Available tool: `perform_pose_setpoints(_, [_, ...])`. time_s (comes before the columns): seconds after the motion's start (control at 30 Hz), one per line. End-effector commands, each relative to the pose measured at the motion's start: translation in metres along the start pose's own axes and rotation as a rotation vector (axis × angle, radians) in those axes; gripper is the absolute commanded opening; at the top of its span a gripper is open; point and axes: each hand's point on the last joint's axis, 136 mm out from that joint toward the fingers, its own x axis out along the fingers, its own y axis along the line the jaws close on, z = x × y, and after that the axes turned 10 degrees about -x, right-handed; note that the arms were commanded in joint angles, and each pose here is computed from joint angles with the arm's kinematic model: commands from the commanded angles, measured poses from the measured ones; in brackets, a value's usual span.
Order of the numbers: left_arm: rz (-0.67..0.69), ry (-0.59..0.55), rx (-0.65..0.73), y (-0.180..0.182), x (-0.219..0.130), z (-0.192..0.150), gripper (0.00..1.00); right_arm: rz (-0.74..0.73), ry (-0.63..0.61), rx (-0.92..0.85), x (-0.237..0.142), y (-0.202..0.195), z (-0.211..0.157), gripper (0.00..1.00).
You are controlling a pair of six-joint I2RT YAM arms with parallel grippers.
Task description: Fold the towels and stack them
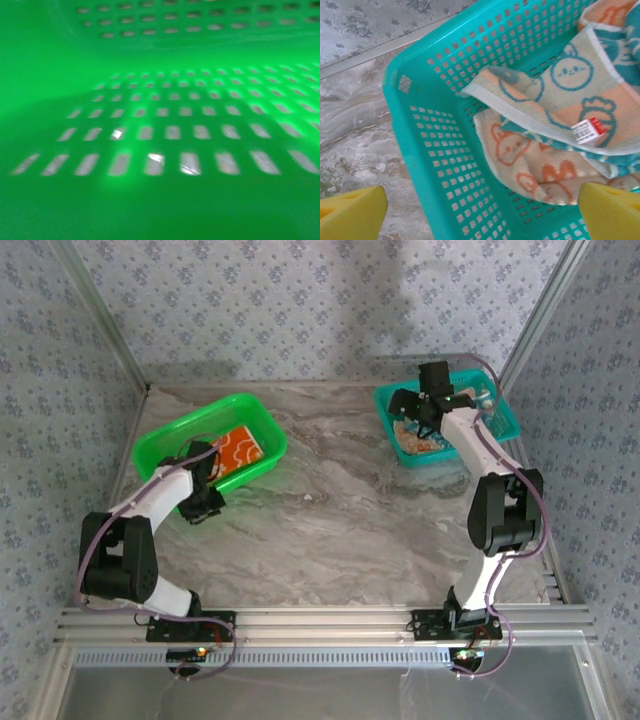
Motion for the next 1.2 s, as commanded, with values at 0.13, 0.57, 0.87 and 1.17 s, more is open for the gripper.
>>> perform_pose_setpoints(0.13, [0.112, -0.036, -0.092, 0.041, 0.004, 0.041, 0.21, -0.034, 0.007, -0.029, -0.01, -0.01, -0.001, 1.0])
perform_pose_setpoints(0.57, [-0.096, -0.069, -0.088, 0.007, -0.026, 0.071, 0.47, -0.059, 0.142, -0.18, 0.043, -0.038, -0.01, 0.96])
perform_pose_setpoints(0.87, [-0.376, -0.125, 0.017, -0.047, -0.104, 0.04, 0.9, -0.145, 0.226, -0.34, 0.097, -0.043, -0.015, 0.81])
perform_pose_setpoints(1.17, [-0.479, -0.157, 0.075, -0.07, -0.152, 0.027, 0.93, -0.199, 0.274, -0.365, 0.128, -0.05, -0.025, 0.35])
